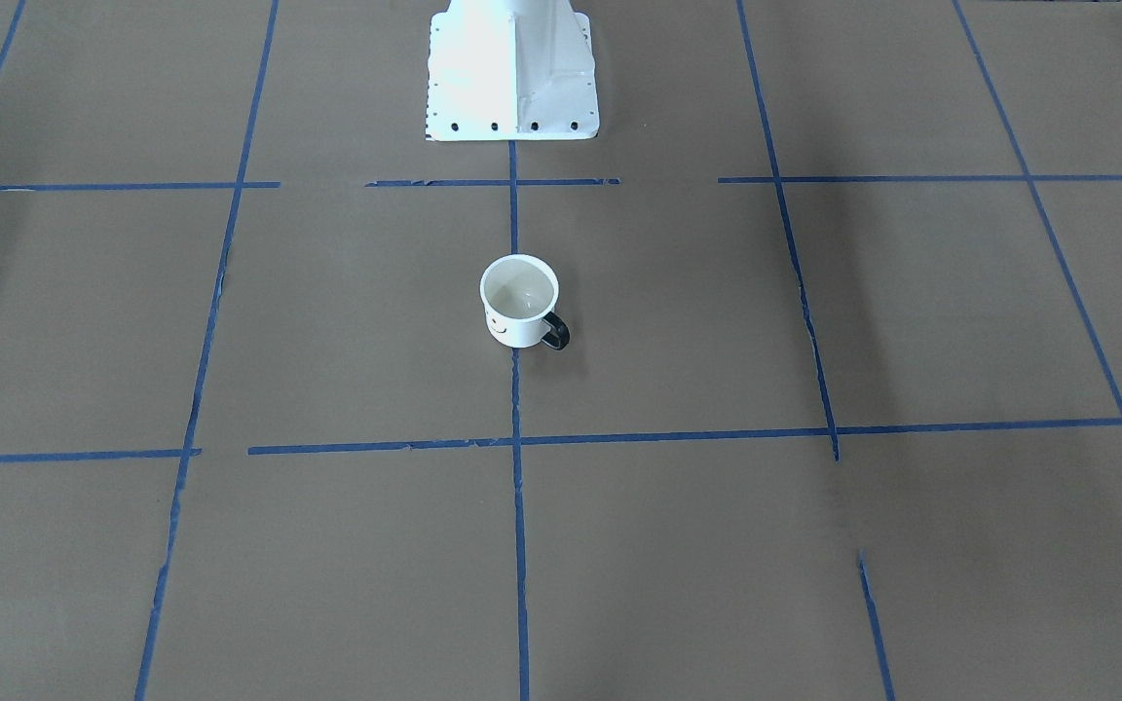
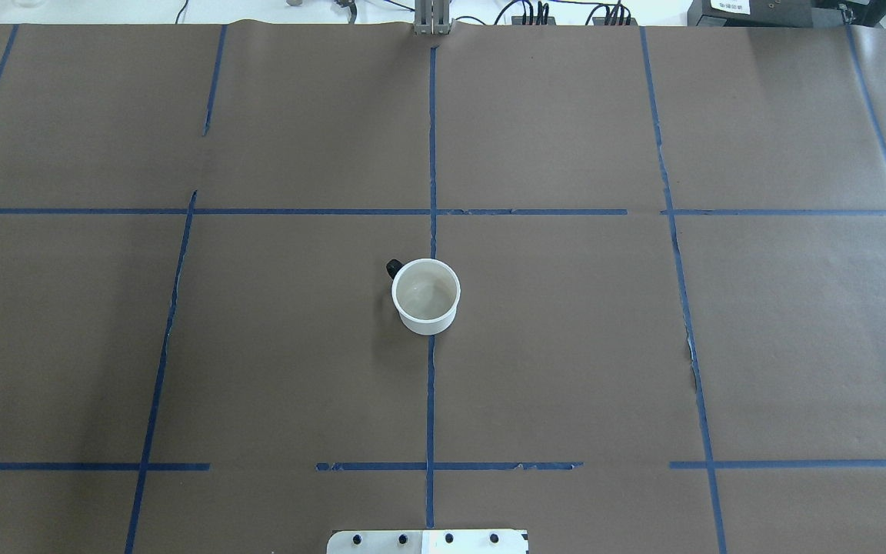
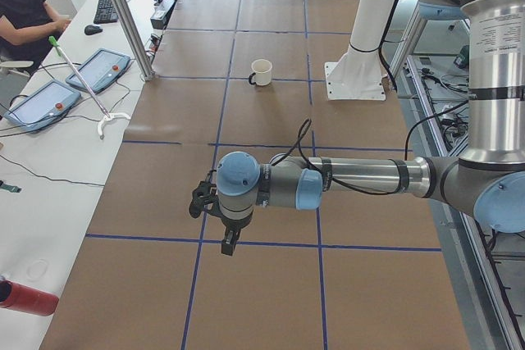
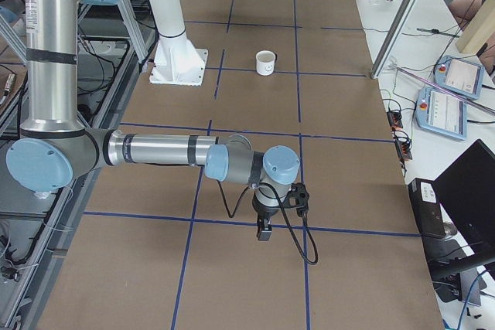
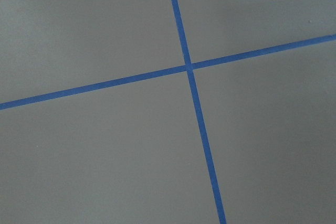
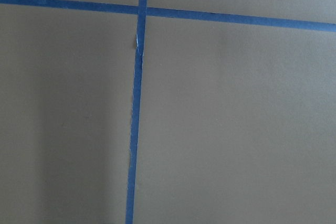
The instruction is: Flip mug
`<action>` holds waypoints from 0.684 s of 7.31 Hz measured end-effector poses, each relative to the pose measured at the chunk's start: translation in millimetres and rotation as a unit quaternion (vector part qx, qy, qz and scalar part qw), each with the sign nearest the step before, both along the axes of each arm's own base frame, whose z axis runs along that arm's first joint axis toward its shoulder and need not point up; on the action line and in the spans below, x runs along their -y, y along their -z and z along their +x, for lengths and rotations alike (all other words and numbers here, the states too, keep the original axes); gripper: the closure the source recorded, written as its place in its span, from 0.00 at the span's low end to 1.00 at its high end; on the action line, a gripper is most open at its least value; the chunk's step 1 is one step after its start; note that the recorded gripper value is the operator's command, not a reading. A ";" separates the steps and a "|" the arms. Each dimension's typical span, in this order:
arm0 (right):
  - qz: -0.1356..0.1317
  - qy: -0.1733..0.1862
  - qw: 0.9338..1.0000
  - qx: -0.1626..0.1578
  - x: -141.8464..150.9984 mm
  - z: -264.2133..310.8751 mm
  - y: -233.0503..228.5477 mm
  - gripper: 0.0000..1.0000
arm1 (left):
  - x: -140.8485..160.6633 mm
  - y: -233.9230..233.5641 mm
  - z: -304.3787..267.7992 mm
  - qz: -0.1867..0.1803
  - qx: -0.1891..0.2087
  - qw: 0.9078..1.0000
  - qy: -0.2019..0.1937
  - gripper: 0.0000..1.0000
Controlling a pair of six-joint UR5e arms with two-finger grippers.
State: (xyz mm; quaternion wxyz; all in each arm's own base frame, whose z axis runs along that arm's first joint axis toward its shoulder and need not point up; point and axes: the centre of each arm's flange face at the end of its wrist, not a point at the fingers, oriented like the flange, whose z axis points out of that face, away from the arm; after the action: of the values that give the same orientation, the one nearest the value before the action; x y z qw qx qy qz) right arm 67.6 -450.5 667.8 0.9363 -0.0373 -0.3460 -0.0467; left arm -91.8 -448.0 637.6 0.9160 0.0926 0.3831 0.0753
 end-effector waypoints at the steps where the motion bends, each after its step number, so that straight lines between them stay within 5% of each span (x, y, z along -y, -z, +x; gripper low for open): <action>1: 0.000 0.000 1.000 0.000 0.1 0.0 0.1 0.00 | -0.4 0.5 -0.4 0.000 0.000 1.000 0.000 0.00; 5: 0.000 0.000 1.000 0.000 0.0 0.0 0.0 0.00 | -1.2 1.9 -1.1 0.001 0.000 1.000 0.001 0.00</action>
State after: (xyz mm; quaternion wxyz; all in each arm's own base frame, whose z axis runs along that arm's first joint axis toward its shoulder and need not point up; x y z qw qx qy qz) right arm 67.6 -450.5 667.8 0.9363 -0.0373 -0.3460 -0.0467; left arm -92.9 -446.7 635.7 0.9159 0.0938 0.3830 0.0744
